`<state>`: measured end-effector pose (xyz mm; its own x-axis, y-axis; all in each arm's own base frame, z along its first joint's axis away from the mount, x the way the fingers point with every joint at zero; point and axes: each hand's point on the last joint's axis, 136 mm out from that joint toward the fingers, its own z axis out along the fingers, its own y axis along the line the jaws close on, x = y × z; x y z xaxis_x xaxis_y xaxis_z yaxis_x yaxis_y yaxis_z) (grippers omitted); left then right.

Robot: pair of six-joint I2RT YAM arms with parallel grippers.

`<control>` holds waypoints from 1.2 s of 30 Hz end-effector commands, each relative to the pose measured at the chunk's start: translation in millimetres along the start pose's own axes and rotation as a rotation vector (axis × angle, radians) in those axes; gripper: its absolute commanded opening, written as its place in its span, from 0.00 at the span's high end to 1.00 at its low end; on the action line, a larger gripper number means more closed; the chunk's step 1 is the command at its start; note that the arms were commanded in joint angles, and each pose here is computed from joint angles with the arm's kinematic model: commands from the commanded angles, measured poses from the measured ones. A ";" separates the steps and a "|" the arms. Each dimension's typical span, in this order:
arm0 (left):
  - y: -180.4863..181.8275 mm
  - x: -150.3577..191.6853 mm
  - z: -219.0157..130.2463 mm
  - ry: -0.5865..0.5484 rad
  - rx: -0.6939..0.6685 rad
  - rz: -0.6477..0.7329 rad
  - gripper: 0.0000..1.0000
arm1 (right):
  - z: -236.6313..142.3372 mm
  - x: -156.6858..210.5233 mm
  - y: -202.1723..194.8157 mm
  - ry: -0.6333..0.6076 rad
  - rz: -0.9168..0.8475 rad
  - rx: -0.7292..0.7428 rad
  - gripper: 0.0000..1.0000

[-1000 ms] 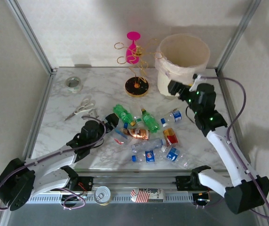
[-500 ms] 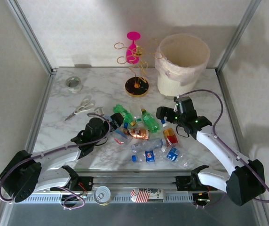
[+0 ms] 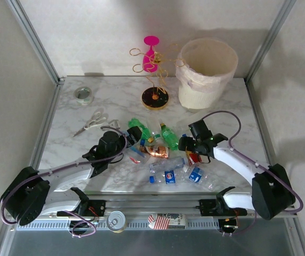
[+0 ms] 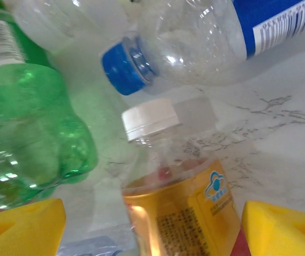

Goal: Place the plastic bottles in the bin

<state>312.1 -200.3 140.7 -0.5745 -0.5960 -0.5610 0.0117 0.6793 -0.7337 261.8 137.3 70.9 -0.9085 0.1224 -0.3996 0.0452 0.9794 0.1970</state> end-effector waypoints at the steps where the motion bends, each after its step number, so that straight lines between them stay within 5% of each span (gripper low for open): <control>1: -12.6 -2.5 0.5 -0.004 0.032 0.000 0.00 | 8.3 0.6 -12.4 0.001 -0.013 0.088 0.15; 12: -4.7 -2.0 -3.4 -0.013 0.010 -0.001 0.00 | 28.4 2.3 -25.1 0.019 -0.041 0.178 0.28; 24: 1.2 -0.8 -5.2 -0.019 -0.004 -0.006 0.00 | 40.8 6.5 -23.1 0.040 -0.059 0.168 0.30; 36: 3.8 -1.4 -5.5 -0.029 -0.009 -0.016 0.00 | 6.7 -24.4 -6.8 -0.097 -0.081 0.090 0.49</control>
<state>310.3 -197.3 139.7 -0.5663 -0.6029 -0.5619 0.0038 0.6799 -0.7333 277.0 123.7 48.1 -0.9039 0.0566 -0.4239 0.0355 0.9977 0.0575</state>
